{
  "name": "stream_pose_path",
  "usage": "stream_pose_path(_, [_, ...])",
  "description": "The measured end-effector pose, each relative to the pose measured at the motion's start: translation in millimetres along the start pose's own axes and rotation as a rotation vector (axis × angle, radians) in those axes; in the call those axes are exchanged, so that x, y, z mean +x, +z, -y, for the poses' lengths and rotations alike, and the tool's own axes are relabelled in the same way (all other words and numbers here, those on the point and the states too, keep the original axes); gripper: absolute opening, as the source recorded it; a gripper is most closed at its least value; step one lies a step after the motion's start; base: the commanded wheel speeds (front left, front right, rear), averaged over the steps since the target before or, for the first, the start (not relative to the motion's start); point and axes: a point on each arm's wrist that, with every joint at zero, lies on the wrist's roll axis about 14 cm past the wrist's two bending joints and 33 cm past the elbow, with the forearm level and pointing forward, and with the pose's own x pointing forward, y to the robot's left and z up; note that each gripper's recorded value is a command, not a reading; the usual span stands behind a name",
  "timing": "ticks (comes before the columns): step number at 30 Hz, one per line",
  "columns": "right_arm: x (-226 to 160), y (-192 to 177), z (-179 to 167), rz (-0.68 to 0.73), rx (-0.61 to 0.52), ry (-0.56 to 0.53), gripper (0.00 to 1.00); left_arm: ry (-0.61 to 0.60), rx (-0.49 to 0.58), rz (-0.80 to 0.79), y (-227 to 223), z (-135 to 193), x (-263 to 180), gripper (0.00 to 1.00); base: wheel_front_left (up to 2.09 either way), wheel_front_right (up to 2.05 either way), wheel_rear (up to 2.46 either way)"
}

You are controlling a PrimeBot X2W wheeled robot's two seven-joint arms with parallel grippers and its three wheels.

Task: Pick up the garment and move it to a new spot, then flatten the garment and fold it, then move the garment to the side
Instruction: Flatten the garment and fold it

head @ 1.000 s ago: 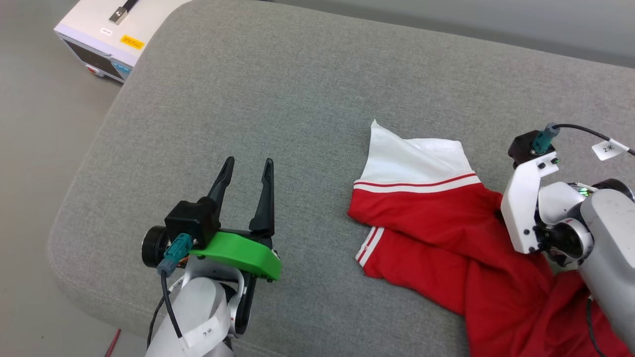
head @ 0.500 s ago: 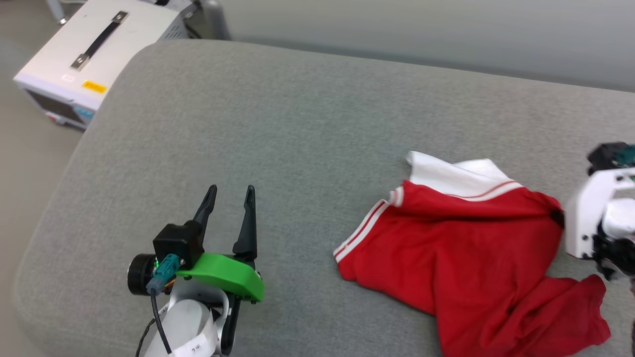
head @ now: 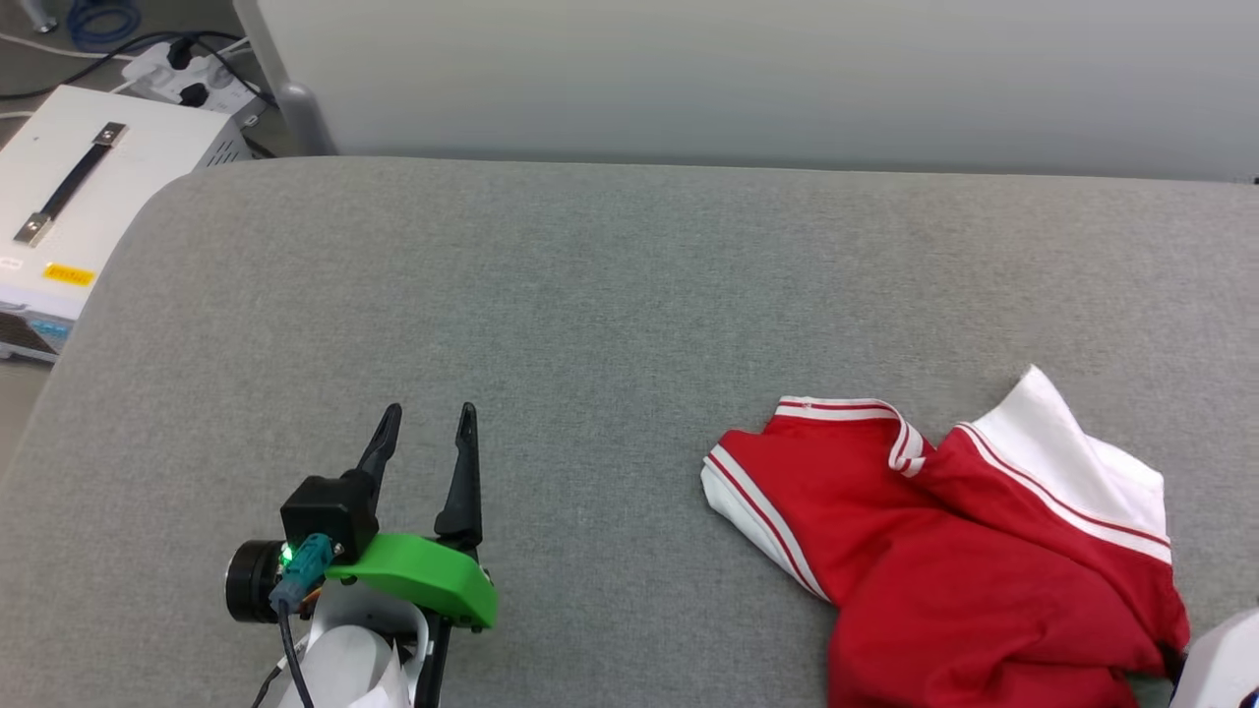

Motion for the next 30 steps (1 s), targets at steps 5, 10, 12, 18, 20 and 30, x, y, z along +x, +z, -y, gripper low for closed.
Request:
stream_pose_path(5, [-8.5,-13.1,-18.0,0.054,0.047,0.017,0.0,-0.014,0.0,-0.017,-3.4,4.4,3.0,1.0,0.0,0.0,0.0])
stream_pose_path(10, [-10.9,8.2,-34.6,0.207,0.04,0.036,1.0,-0.019,0.009,-0.033,-6.8,3.6,4.4,1.0,0.0,0.0,0.0])
stream_pose_path(12, [-16.5,27.8,-39.5,0.318,0.01,0.038,1.0,-0.019,0.012,-0.03,-5.6,2.9,4.2,1.0,0.0,0.0,0.0])
stream_pose_path(18, [-39.6,82.8,-74.9,0.631,-0.067,0.114,1.0,-0.013,0.018,-0.024,-1.9,0.8,2.3,1.0,0.0,0.0,0.0])
stream_pose_path(20, [-46.1,90.8,-82.2,0.69,-0.082,0.129,1.0,-0.013,0.017,-0.019,0.1,1.1,1.5,1.0,0.0,0.0,0.0])
stream_pose_path(30, [-75.4,111.1,-101.1,0.843,-0.127,0.162,1.0,0.003,0.018,-0.01,5.6,-3.1,-7.8,1.0,0.0,0.0,0.0])
